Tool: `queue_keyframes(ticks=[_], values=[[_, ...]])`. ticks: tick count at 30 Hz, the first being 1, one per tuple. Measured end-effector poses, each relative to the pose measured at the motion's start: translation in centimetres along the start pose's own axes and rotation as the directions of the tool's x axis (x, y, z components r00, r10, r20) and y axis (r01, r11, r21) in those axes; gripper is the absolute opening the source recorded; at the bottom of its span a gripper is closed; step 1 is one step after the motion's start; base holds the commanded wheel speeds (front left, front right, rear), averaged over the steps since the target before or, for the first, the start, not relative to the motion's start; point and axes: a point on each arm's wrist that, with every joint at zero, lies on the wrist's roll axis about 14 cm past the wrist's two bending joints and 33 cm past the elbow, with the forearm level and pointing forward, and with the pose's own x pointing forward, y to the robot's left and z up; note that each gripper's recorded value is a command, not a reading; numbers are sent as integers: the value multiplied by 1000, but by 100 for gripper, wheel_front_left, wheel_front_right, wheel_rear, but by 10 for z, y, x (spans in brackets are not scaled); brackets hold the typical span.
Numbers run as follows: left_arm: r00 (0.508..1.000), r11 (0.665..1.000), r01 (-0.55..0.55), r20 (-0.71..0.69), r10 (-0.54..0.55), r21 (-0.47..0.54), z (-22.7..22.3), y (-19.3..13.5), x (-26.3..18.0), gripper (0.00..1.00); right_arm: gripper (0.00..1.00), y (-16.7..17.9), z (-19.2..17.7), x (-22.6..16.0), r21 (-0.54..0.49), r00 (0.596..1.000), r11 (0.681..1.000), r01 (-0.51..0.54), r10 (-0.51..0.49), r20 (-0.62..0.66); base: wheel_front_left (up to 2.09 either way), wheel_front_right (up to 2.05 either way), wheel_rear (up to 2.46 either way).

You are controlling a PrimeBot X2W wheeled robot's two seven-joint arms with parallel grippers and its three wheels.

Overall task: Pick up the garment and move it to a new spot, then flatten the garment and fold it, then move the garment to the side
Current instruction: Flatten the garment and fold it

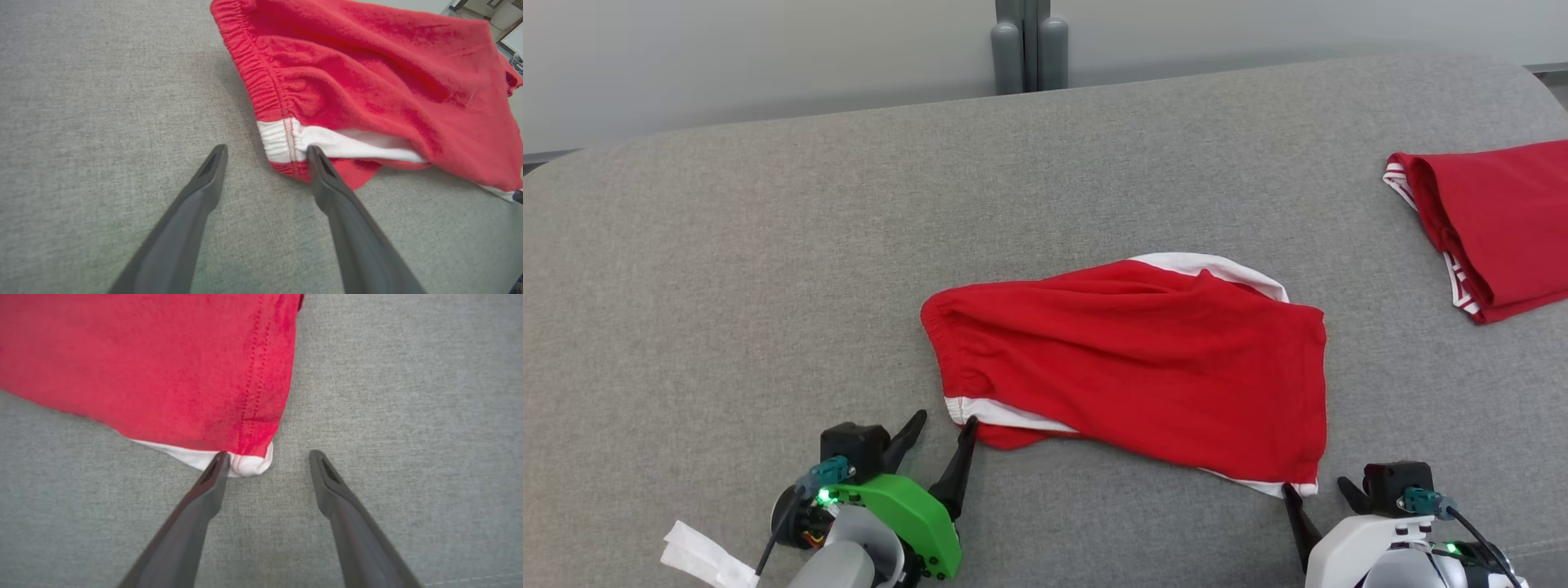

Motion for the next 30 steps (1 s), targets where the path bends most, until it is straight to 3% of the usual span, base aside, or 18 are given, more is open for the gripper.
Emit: queue_keyframes(ticks=[11,12,13,15,16,23,30], values=[[996,1000,-6,-85,4,-22,-6,-1,17,100,100,7,0,7,-14,1000,1000,-22,22,-23,0,0,0],[995,1000,-3,-96,1,-20,-7,-1,18,100,80,8,0,8,-12,999,1000,-26,26,-26,0,0,0],[994,1000,-2,-107,1,-16,-8,-1,20,100,43,9,0,8,-14,999,1000,-28,27,-31,0,0,0],[994,1000,-2,-109,2,-7,-8,0,22,0,8,10,0,9,-16,999,999,-32,32,-36,0,0,0],[994,1000,-2,-110,2,-3,-8,0,22,0,0,11,1,9,-17,999,999,-34,33,-35,0,0,0],[998,1000,0,-60,-1,-15,3,-3,24,0,0,13,29,7,-16,997,999,-38,39,68,0,0,0],[983,994,72,172,-57,-84,68,-23,25,0,0,13,100,-6,36,949,997,-64,50,311,0,0,0]])
